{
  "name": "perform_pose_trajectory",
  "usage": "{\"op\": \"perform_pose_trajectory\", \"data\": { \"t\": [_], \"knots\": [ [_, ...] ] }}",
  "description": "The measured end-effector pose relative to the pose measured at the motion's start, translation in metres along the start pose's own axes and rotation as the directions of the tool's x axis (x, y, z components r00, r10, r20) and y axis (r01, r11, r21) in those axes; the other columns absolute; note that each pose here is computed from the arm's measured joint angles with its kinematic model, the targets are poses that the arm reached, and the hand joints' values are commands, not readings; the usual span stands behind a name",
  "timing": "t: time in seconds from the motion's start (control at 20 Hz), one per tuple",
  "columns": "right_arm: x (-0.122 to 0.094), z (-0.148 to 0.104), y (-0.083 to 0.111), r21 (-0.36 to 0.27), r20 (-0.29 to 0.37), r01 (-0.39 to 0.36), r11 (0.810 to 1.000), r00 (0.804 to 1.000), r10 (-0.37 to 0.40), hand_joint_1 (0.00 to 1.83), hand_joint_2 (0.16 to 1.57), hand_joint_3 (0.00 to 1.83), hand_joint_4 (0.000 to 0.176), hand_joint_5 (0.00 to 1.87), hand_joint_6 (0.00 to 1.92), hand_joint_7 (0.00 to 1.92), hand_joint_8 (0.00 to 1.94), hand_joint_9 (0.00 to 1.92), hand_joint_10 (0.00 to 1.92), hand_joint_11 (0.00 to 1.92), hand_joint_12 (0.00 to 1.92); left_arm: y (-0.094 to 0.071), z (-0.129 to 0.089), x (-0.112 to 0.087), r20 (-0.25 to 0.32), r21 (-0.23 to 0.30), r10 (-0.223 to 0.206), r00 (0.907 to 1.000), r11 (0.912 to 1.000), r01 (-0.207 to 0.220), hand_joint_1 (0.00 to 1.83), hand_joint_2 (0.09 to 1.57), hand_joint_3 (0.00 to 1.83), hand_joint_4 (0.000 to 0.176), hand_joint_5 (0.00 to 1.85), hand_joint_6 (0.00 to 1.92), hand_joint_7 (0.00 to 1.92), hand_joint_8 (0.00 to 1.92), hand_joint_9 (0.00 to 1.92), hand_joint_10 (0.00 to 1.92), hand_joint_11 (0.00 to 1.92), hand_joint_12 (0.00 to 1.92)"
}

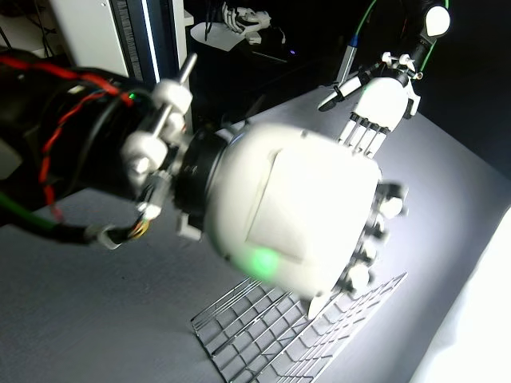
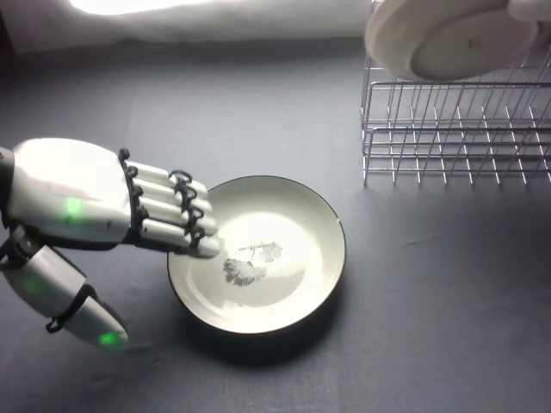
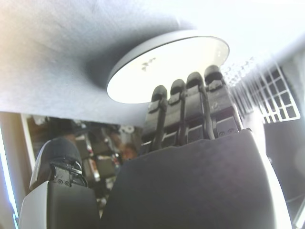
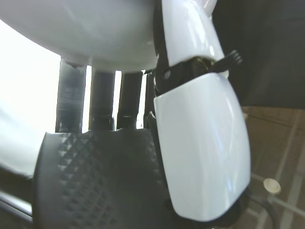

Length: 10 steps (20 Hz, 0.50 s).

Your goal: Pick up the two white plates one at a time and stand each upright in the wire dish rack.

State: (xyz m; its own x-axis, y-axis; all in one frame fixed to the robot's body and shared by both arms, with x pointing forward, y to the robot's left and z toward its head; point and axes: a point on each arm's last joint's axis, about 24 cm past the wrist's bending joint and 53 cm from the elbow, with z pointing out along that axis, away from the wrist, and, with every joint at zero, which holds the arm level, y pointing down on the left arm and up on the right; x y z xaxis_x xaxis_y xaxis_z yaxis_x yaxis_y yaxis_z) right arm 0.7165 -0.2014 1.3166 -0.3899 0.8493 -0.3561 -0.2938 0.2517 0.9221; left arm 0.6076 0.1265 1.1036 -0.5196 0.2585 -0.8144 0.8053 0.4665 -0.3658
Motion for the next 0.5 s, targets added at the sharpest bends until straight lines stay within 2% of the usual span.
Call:
{"op": "perform_pose_trajectory", "data": {
  "t": [0.1, 0.25, 0.5],
  "knots": [
    [-0.005, -0.002, -0.009, 0.023, 0.007, 0.010, 1.000, 1.000, -0.010, 1.37, 1.13, 0.00, 0.000, 0.85, 1.15, 0.96, 0.92, 0.95, 1.17, 0.80, 1.17, 0.002, 0.002, 0.005, -0.012, -0.006, 0.001, 0.9999, 1.0000, -0.001, 0.00, 1.07, 0.00, 0.000, 0.09, 0.00, 0.06, 0.00, 0.03, 0.00, 0.01, 0.02],
    [-0.010, -0.005, -0.021, 0.050, 0.013, 0.024, 0.998, 1.000, -0.025, 1.38, 1.11, 0.00, 0.000, 0.88, 1.09, 1.02, 0.84, 0.98, 1.11, 0.83, 1.14, 0.004, 0.003, 0.006, -0.008, -0.014, -0.005, 1.0000, 0.9999, 0.005, 0.00, 1.07, 0.00, 0.000, 0.07, 0.00, 0.06, 0.00, 0.03, 0.00, 0.00, 0.02],
    [-0.025, -0.008, -0.036, 0.088, 0.033, 0.052, 0.995, 0.998, -0.055, 1.38, 1.11, 0.00, 0.000, 0.86, 1.12, 1.01, 0.85, 0.98, 1.11, 0.82, 1.08, 0.008, 0.006, 0.009, -0.016, -0.028, 0.000, 0.9999, 0.9996, -0.001, 0.00, 1.06, 0.00, 0.000, 0.09, 0.01, 0.07, 0.01, 0.04, 0.01, 0.03, 0.04]
  ]
}}
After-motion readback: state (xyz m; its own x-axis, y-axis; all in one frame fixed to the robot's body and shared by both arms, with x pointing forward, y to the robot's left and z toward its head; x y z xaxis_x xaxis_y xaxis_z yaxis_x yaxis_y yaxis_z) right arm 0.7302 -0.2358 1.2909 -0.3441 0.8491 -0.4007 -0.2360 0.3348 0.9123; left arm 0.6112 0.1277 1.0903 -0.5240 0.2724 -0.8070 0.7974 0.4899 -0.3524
